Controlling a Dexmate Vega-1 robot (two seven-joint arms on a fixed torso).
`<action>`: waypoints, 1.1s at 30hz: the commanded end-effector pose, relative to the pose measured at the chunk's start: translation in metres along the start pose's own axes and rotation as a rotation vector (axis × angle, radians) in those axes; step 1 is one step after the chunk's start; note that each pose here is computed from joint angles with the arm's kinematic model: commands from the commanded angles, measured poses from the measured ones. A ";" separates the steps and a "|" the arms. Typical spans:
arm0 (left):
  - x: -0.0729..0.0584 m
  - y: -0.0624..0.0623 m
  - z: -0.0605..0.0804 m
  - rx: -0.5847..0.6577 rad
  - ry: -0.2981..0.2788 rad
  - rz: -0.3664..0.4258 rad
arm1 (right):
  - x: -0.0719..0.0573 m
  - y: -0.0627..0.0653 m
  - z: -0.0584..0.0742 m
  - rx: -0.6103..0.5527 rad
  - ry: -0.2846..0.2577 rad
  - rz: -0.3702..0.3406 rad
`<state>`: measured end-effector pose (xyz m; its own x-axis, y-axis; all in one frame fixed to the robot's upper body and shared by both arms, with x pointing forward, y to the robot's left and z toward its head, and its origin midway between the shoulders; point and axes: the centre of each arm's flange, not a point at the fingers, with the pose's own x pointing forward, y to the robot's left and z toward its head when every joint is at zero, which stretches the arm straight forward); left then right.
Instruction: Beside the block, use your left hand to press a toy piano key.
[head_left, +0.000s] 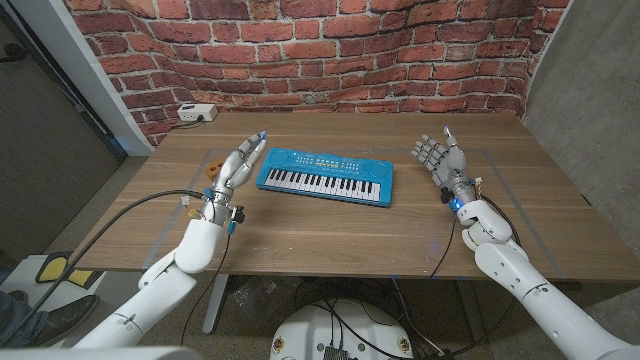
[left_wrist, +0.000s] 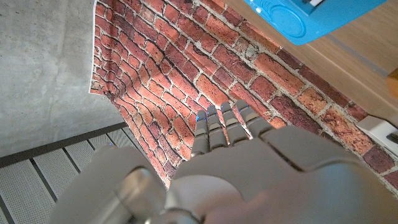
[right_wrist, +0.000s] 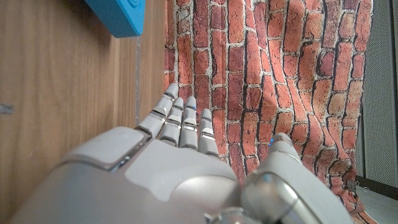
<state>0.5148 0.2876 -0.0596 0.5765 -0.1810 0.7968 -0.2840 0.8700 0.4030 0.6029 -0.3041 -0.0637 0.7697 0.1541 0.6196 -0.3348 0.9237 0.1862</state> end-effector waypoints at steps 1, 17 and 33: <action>0.000 0.003 0.014 0.280 0.018 0.036 | -0.002 -0.003 -0.001 -0.003 -0.007 0.005; 0.004 -0.007 0.034 0.547 0.009 0.035 | -0.005 -0.005 0.000 -0.014 -0.005 0.007; 0.010 -0.018 0.045 0.728 0.017 -0.016 | -0.008 -0.005 0.001 -0.017 -0.001 0.009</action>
<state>0.4933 0.2591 -0.0426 0.5833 -0.1685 0.7946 -0.6701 0.4531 0.5879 0.6000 -0.3104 -0.0684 0.7660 0.1587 0.6229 -0.3321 0.9274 0.1720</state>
